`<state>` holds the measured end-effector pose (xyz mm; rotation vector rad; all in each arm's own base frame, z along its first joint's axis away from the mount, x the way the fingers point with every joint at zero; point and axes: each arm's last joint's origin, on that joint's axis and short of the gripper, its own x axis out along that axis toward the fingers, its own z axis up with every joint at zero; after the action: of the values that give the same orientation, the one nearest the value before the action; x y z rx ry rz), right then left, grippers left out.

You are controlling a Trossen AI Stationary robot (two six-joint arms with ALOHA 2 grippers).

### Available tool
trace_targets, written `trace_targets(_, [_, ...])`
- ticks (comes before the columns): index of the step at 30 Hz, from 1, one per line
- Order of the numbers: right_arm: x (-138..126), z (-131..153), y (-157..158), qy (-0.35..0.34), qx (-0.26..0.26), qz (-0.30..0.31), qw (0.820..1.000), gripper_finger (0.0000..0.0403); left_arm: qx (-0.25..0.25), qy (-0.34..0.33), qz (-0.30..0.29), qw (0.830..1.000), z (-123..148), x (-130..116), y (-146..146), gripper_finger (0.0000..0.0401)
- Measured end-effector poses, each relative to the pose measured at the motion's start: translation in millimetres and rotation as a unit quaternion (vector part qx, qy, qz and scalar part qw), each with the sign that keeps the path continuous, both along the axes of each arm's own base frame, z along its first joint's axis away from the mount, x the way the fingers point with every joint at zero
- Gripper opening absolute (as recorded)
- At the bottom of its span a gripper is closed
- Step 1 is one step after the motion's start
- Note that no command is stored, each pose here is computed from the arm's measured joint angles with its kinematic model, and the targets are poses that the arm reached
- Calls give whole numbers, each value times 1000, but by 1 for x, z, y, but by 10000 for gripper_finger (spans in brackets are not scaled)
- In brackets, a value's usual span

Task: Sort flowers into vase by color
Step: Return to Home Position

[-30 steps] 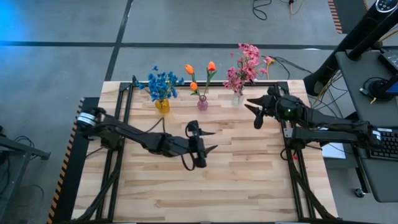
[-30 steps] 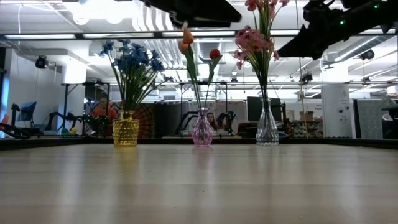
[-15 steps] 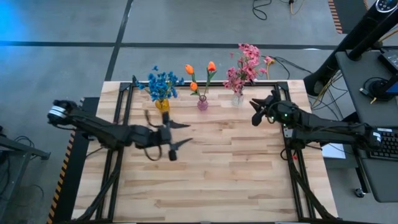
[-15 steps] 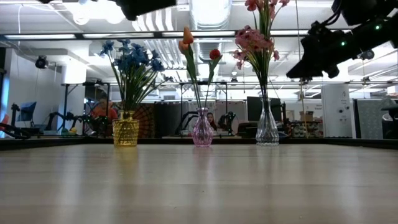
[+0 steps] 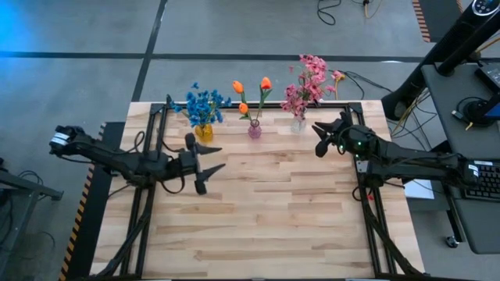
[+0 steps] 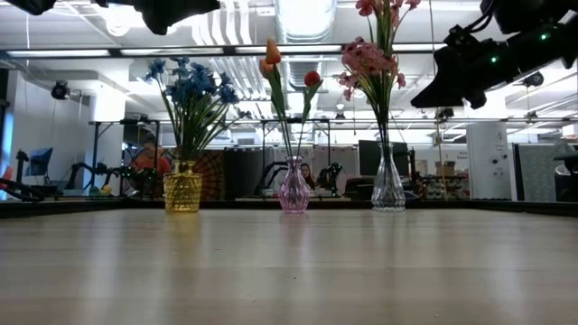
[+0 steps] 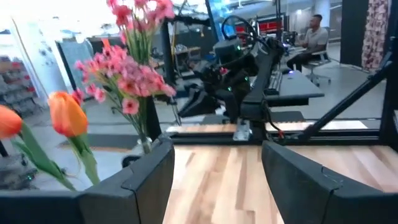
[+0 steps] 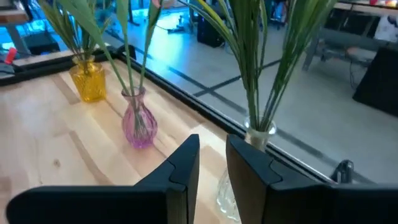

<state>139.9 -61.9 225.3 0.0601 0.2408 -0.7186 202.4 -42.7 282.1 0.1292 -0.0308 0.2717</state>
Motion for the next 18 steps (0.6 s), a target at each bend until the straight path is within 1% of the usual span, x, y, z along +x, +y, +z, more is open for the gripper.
trace_targets(1, [0, -1, 0, -4, 1, 3, 1000, 74, -6, 5, -2, 1000, -2, 0, 0, 224])
trace_targets(2, [1, -2, 1, 4, -5, 18, 1000, 75, 3, 16, -7, 1000, -4, 1, -1, 224])
trace_targets(4, [2, -2, 3, 7, -23, 69, 997, 77, 37, 39, -3, 999, -7, 2, 0, 224])
trace_targets(6, [2, 2, 5, -12, -37, 115, 993, 77, 39, 27, 13, 999, -4, 0, 5, 224])
trace_targets(8, [0, 6, 7, -23, -51, 142, 988, 77, 34, 6, 25, 999, 3, -5, 10, 224])
trace_targets(10, [-2, 7, 9, -27, -60, 148, 987, 76, 39, -2, 15, 999, 3, -12, 13, 224])
trace_targets(12, [-5, 8, 10, -32, -67, 161, 984, 74, 44, -5, -6, 999, -2, -21, 16, 224])
trace_targets(15, [-10, 10, 15, -48, -80, 206, 974, 70, 41, -33, -28, 998, -5, -37, 19, 224])
trace_targets(18, [-17, 10, 20, -82, -94, 238, 963, 68, 40, -51, -46, 997, -11, -52, 21, 224])
